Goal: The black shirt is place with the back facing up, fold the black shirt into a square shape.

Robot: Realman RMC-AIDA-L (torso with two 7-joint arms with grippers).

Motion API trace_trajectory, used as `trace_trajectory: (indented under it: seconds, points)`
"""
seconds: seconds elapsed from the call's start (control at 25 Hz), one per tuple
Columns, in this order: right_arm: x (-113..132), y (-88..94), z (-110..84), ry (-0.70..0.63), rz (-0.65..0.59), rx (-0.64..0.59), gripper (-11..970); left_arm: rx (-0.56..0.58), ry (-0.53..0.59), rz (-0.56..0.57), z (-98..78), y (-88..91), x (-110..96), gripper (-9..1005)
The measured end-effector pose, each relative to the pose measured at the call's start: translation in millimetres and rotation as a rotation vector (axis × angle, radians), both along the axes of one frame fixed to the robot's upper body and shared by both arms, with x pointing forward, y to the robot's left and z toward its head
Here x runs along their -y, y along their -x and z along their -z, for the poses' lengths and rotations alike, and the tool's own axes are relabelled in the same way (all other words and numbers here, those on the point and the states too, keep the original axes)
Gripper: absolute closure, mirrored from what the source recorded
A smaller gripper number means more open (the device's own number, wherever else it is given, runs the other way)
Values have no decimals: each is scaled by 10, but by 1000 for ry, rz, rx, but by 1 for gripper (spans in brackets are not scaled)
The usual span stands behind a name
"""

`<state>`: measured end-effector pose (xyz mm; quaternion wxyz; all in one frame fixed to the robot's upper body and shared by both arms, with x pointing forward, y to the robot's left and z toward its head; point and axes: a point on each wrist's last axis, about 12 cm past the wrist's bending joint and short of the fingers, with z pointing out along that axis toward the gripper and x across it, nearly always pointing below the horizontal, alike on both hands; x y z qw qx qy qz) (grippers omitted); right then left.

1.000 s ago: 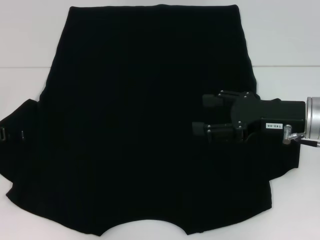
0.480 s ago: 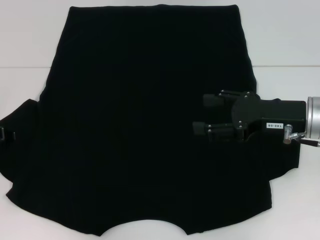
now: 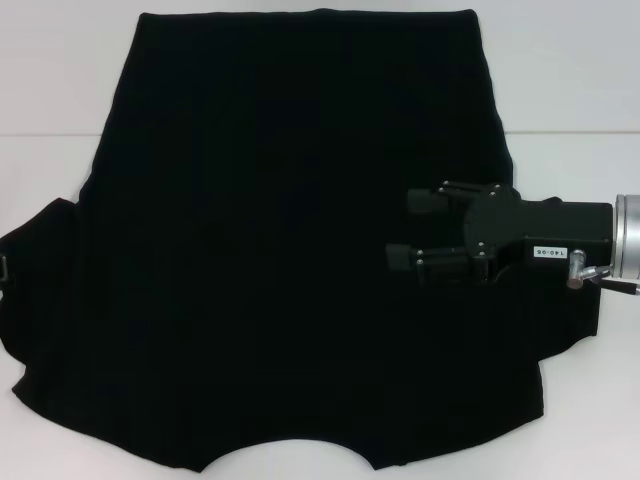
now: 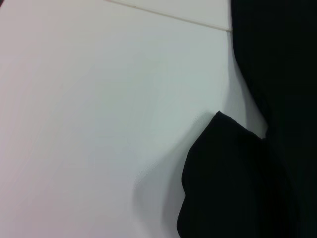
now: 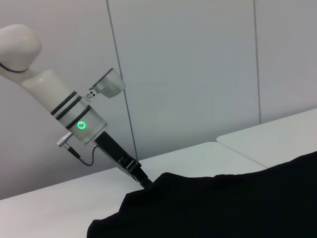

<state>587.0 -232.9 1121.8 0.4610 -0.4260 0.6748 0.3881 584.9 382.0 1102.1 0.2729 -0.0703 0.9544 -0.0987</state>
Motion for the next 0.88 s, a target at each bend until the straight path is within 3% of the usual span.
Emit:
trace_trajectory:
  seconds: [0.28,0.88]
  points:
    - [-5,1,-1,-1,-1,1,46,0,-2,2,1,0,0,999]
    - [2,1,0,-14,12,1,47,24,-50,-28,-88,12,-137,996]
